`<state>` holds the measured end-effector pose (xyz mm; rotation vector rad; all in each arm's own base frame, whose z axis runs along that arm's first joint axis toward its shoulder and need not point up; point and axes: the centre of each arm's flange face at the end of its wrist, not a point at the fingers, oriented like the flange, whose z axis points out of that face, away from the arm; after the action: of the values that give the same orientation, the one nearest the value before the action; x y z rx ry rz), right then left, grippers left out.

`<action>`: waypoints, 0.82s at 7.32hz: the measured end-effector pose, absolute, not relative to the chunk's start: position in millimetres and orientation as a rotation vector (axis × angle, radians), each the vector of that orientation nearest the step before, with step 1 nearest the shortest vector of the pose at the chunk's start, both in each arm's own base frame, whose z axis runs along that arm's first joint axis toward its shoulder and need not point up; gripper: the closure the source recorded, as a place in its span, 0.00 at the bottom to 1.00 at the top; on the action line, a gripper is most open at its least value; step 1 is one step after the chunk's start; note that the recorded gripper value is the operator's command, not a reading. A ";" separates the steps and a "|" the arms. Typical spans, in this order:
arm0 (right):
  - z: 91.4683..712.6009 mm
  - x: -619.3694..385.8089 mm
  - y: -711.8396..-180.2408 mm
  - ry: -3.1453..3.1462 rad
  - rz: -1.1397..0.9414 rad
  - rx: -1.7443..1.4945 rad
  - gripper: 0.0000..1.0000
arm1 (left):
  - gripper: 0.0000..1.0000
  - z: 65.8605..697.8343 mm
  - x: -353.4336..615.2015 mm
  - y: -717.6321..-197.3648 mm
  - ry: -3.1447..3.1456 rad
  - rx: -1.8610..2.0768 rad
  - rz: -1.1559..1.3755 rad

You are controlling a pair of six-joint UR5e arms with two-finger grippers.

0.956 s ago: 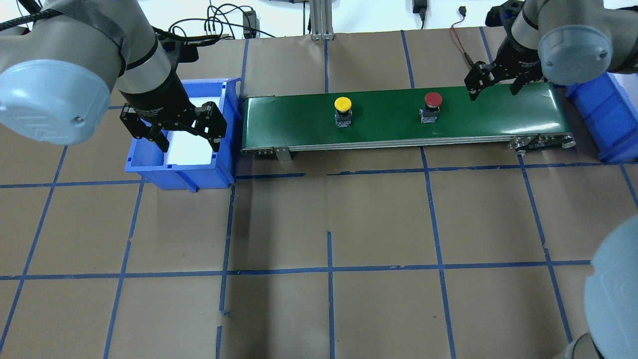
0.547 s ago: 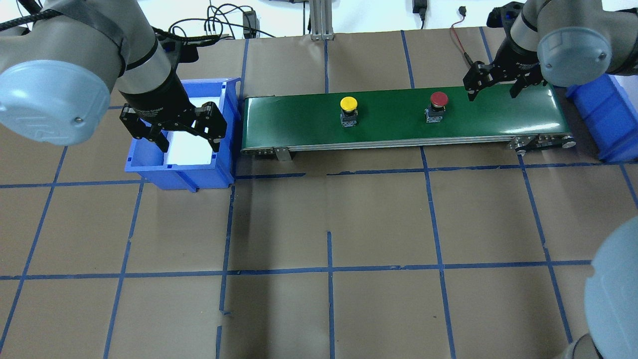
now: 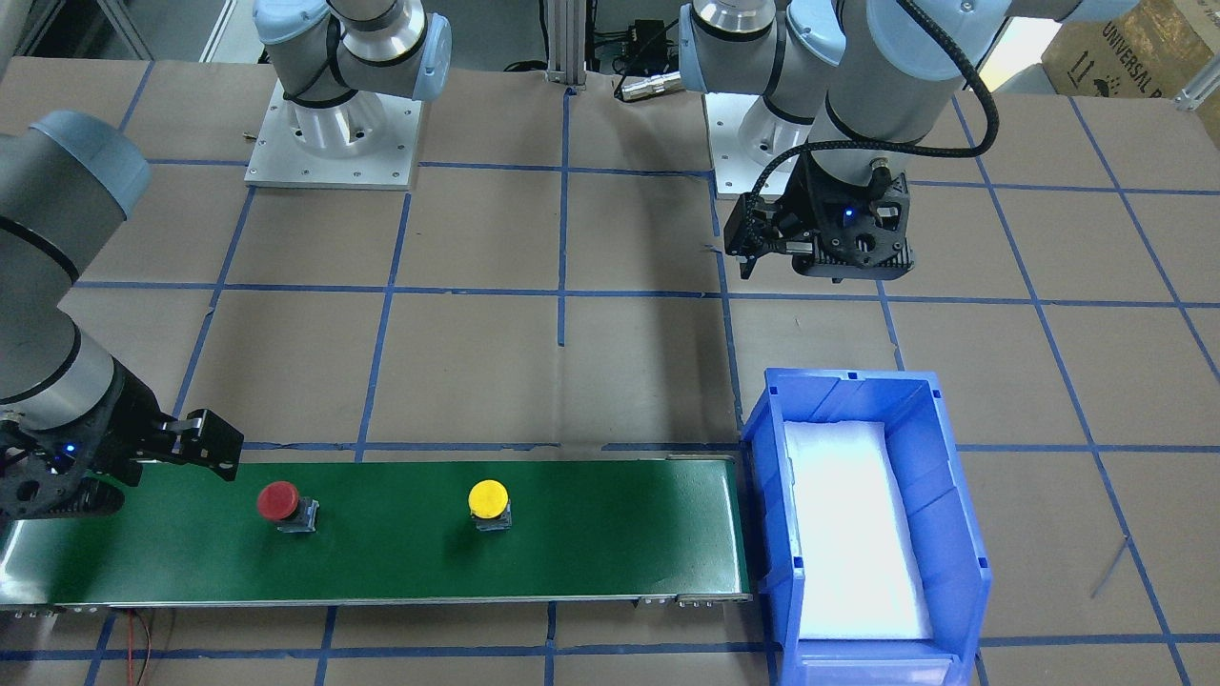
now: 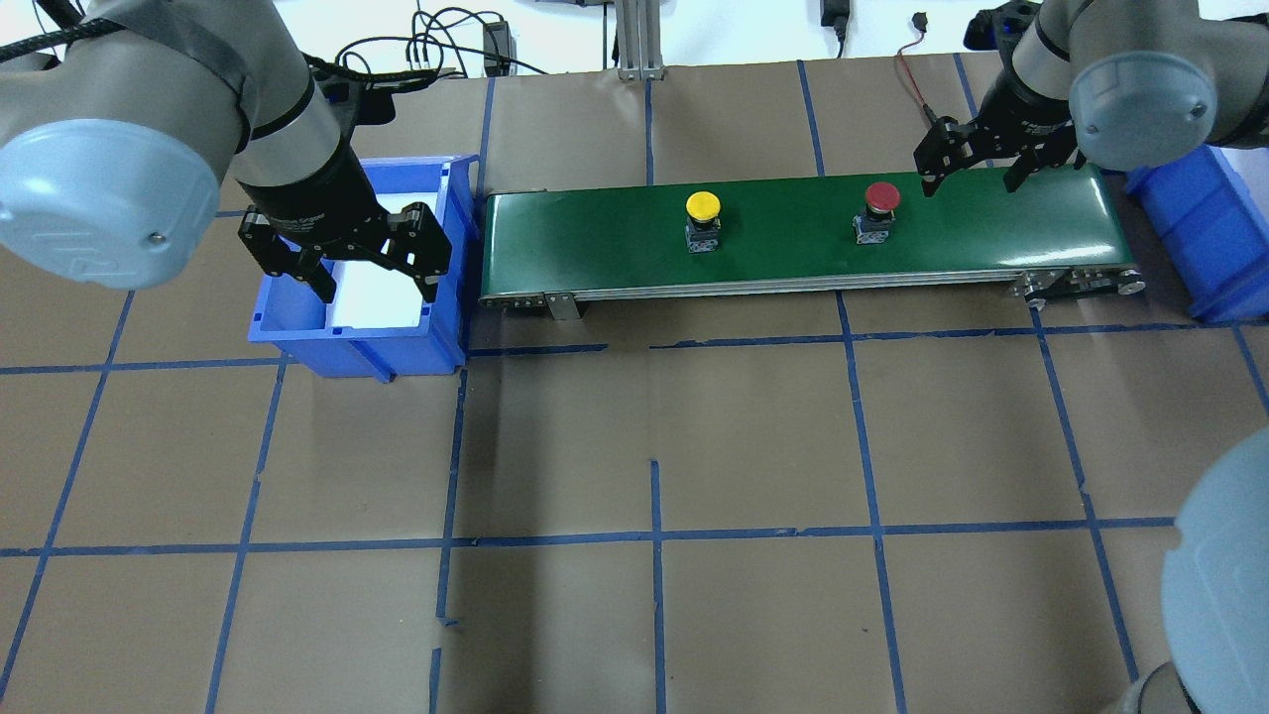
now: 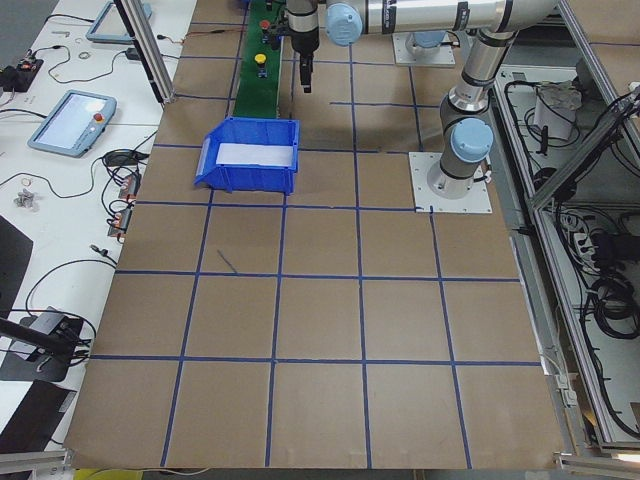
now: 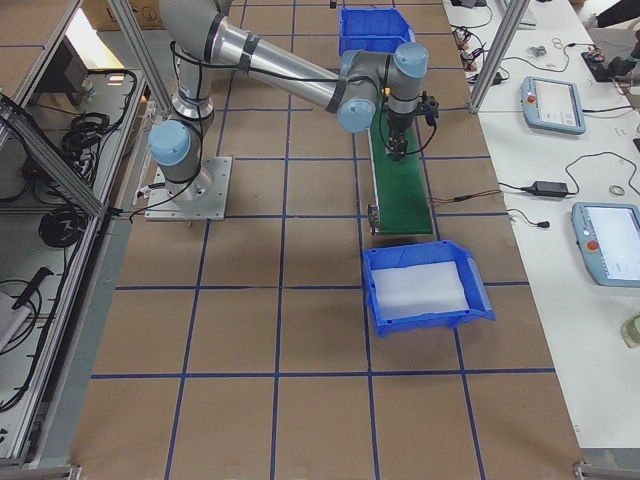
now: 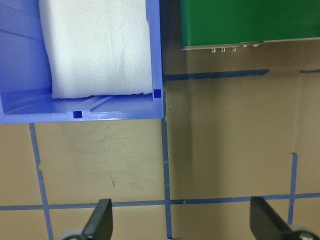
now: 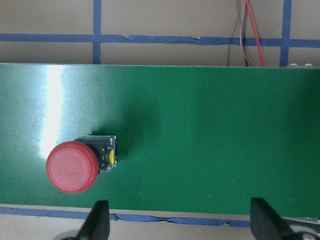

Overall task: Transport two buttons from left to right
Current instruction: 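Lower the right gripper over the approaching red button on the belt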

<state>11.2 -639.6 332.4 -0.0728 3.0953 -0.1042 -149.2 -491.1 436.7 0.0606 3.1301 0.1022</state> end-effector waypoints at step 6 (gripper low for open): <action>318.7 28.2 -650.4 3.100 -0.086 -0.088 0.00 | 0.04 436.8 -149.1 -491.1 3.130 0.061 0.102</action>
<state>28.2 -650.4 318.7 -0.0882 3.0998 -0.0864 -149.1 -491.1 436.8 0.0614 3.1301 0.1019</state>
